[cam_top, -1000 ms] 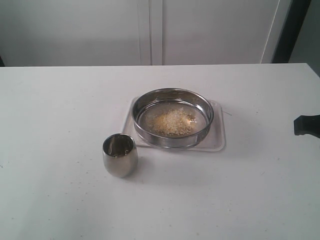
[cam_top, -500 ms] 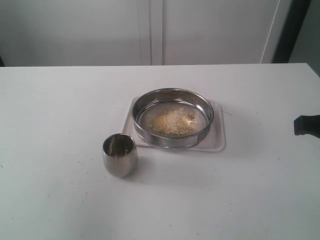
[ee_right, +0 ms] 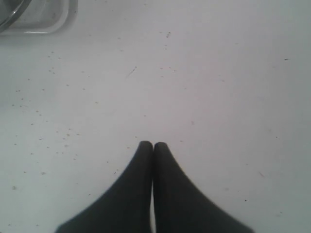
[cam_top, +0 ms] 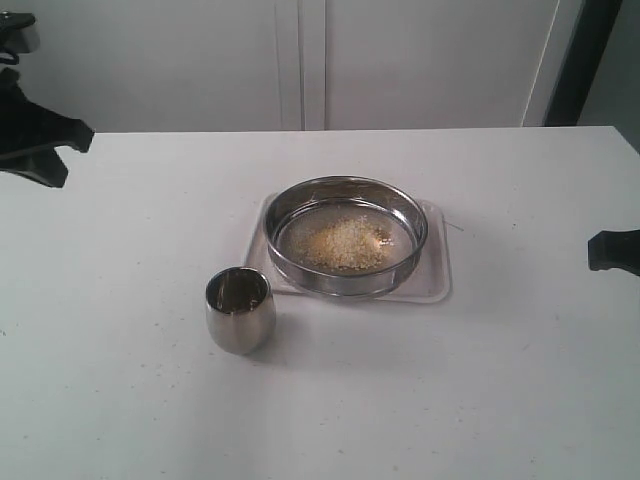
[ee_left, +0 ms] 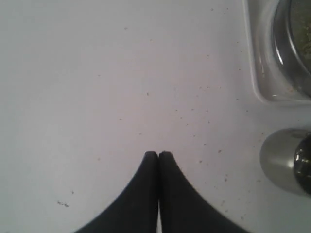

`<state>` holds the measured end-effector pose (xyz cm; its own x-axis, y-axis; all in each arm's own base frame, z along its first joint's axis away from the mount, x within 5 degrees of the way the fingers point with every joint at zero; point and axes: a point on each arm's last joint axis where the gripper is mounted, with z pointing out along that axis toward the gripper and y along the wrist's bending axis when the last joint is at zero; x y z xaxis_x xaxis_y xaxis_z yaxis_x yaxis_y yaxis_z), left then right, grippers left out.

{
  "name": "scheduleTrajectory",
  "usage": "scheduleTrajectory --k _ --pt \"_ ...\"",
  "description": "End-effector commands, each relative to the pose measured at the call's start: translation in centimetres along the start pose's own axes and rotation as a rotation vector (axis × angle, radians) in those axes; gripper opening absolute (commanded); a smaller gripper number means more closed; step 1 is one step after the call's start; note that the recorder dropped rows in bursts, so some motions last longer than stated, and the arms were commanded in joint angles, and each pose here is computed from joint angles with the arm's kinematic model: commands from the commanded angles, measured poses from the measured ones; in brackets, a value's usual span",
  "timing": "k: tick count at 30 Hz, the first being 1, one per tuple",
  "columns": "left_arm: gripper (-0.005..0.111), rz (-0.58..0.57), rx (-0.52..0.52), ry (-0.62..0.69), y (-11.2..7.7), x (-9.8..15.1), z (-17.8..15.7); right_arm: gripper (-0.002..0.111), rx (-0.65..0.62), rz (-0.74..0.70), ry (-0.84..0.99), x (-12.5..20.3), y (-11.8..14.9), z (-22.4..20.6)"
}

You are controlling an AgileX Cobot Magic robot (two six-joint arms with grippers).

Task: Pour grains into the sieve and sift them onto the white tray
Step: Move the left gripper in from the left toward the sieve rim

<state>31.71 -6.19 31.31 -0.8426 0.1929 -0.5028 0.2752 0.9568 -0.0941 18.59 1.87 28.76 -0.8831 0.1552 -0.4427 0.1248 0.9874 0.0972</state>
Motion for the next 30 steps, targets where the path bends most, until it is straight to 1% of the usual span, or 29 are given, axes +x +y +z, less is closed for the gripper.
scheduleTrajectory --k 1,7,10,15,20,24,30 --pt "0.000 -0.005 0.073 0.031 -1.4 -2.1 1.5 0.000 0.005 0.009 -0.009 0.0 -0.2 -0.1" --pt "0.000 0.020 0.119 0.050 -3.0 -4.8 3.7 0.000 0.005 0.009 -0.009 0.0 -0.2 -0.1" --pt "0.000 0.013 0.143 0.069 -3.2 -5.8 4.9 0.000 0.005 0.009 -0.009 0.0 -0.2 -0.1" --pt "0.000 -0.002 0.154 0.075 -3.5 -7.1 6.8 0.000 0.005 0.009 -0.009 0.0 -0.2 -0.1" --pt "0.000 0.010 0.184 0.066 -4.6 -8.6 8.8 0.000 0.005 0.009 -0.009 0.0 -0.2 -0.1" --pt "0.000 0.030 0.210 0.048 -5.9 -9.8 10.1 0.000 0.005 0.009 -0.009 0.0 -0.2 -0.1" --pt "0.000 0.075 0.243 0.063 -8.4 -10.4 12.1 0.000 0.005 0.009 -0.009 0.0 -0.2 -0.1"
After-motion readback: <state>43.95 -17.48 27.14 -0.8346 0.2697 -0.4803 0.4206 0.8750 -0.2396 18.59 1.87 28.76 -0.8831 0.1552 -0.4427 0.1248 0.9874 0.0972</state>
